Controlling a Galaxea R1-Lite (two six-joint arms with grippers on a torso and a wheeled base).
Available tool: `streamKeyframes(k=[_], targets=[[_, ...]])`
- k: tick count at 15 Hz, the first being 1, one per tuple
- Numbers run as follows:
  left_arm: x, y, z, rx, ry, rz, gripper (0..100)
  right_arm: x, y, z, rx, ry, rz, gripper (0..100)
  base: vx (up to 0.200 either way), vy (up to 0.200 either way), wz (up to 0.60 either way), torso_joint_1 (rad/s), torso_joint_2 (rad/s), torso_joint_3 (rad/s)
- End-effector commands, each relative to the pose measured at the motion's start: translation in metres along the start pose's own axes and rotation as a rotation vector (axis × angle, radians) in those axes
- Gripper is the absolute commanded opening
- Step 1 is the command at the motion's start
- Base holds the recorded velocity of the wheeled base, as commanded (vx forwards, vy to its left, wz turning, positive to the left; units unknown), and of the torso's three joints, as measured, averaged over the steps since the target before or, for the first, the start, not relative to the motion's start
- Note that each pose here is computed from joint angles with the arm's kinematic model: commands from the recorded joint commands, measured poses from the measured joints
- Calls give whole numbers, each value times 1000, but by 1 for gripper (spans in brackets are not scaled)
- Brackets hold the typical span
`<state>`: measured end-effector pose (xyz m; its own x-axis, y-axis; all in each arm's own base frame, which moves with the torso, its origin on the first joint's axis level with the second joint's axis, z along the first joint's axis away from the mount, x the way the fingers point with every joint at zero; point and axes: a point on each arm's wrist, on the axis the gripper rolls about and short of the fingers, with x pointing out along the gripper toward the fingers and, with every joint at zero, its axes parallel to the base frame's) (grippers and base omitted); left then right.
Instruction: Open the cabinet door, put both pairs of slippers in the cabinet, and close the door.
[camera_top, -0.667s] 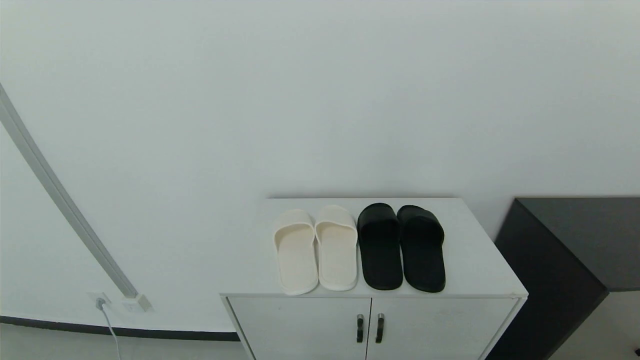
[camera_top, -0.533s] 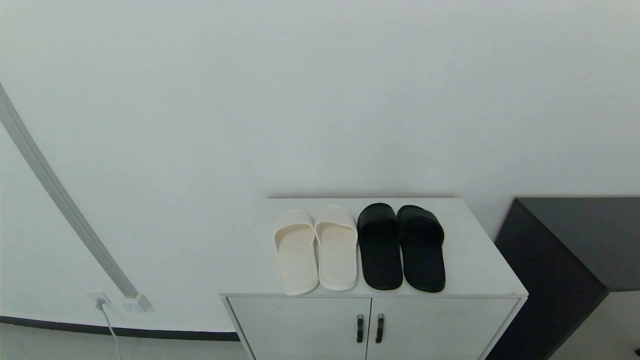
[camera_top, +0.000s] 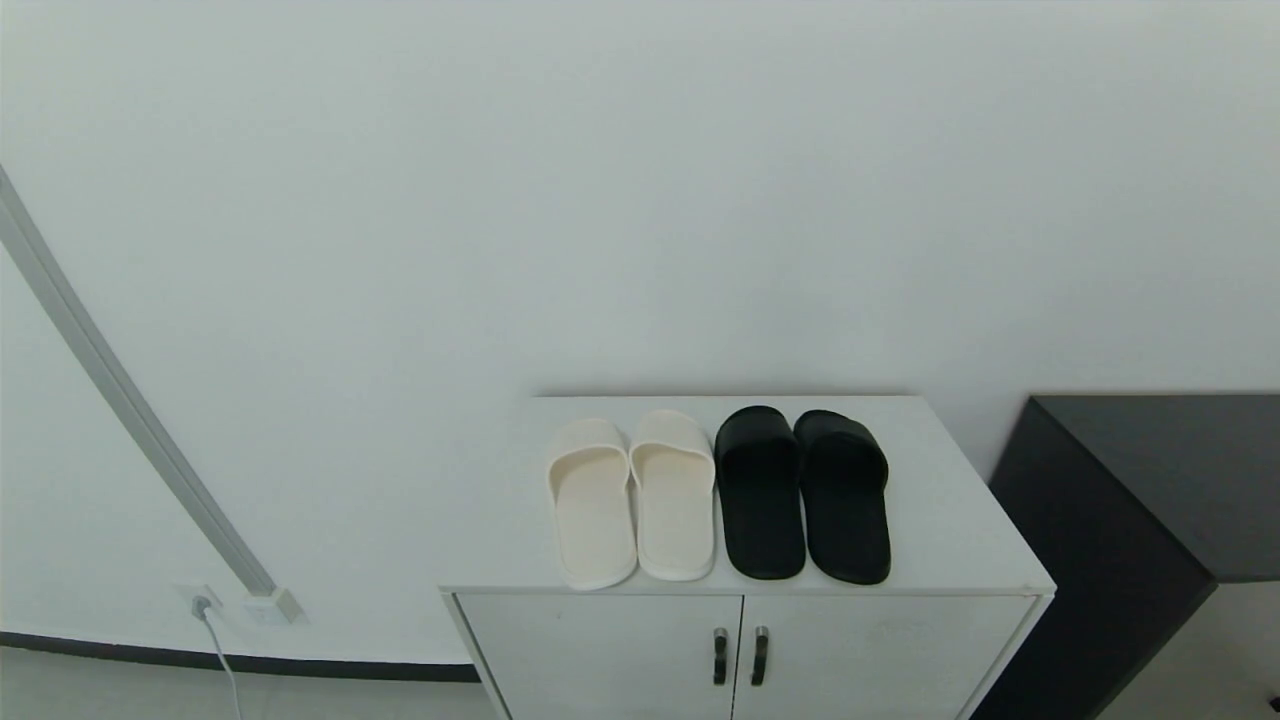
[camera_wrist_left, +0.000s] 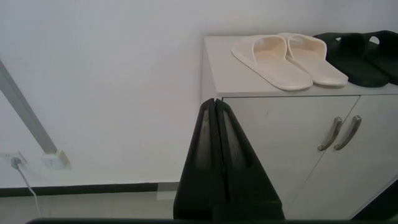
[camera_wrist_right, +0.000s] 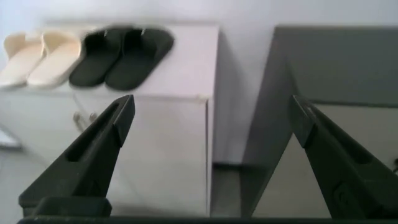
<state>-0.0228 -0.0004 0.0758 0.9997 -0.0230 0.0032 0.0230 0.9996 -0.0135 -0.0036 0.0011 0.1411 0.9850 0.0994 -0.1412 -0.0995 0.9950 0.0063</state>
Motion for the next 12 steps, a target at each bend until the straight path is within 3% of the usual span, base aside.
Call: streamKeyframes(k=[1,5,8,12], targets=[[0,0,0,0,0,0,0,37,0,18,11,194,91,100,0,0,0,0,0,0],[0,0,0,-2,0,0,0,100,8,50,59,220,165,100,0,0,0,0,0,0],[0,0,0,-2,0,0,0,138,15,73,61,178,170,100,0,0,0,0,0,0],[0,0,0,1,-1,-2,0,178,54,82,78,245,212,100,0,0,0,0,0,0]])
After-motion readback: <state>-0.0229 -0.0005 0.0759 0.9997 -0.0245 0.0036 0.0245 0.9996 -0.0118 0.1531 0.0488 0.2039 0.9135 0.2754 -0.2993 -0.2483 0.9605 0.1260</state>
